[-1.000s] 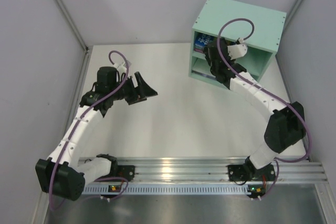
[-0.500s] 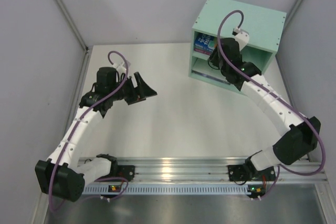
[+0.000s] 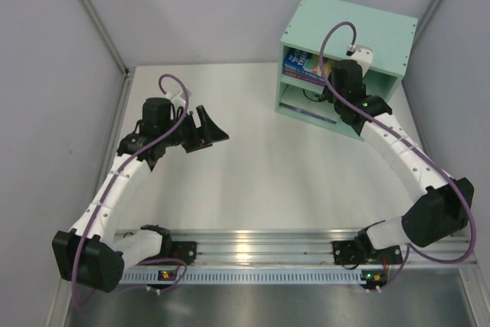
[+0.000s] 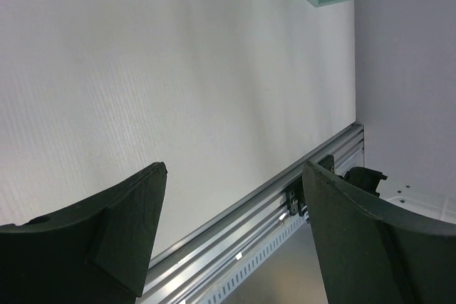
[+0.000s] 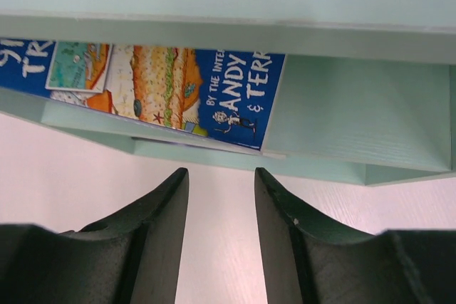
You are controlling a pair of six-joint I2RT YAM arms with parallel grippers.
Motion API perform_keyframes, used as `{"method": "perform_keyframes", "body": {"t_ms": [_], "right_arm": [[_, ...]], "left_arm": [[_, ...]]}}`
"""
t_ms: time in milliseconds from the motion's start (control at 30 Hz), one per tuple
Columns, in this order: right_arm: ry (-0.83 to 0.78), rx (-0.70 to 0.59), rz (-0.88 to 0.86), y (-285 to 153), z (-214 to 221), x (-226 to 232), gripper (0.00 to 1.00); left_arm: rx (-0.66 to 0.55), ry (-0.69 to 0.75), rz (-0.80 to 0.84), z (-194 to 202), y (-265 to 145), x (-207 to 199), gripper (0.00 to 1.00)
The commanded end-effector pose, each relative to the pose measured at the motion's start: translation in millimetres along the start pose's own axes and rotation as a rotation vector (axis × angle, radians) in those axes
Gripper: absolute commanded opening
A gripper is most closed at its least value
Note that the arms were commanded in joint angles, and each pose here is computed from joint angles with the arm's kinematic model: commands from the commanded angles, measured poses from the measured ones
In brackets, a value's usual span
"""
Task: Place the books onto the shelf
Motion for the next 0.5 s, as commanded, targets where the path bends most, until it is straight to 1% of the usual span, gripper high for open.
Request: {"method": "perform_keyframes", "body": {"t_ms": [0,167,233,300,467], "right_arm": [[-0.015,-0.077,-0.017,-5.2,-11.8,-5.5,0.41],[-0.045,-0.091,0.022,-3.9,-10.1,-11.3,0.41],[-0.051,-0.098,0.037,-1.9,-10.0,-13.2,0.38],[-0.062,-0.108,0.040,-0.8,-11.5,-13.8,0.34],[-0.068,-0.121,0.062,4.0,-10.4,-14.7,0.31]], "left_arm": [[-0.027,0.045,0.029,-5.0,0.8,-5.5,0.82],[-0.025,0.039,0.022,-4.5,2.2,-3.6,0.82],[-0.025,0.038,0.018,-4.4,2.4,-2.8,0.82],[-0.024,0.035,0.016,-4.3,3.6,-1.7,0.82],[-0.021,0.028,0.018,-3.6,5.2,-0.8,0.82]]}}
Point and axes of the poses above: each gripper's point midway between its finger pads, its own y axis out along the fingers, its own x axis along the line the jaws close on, z = x × y, the point moved 8 cm from there along -y, back along the fingers, and after that the axes turned 12 degrees about -y, right-handed, at the moved point
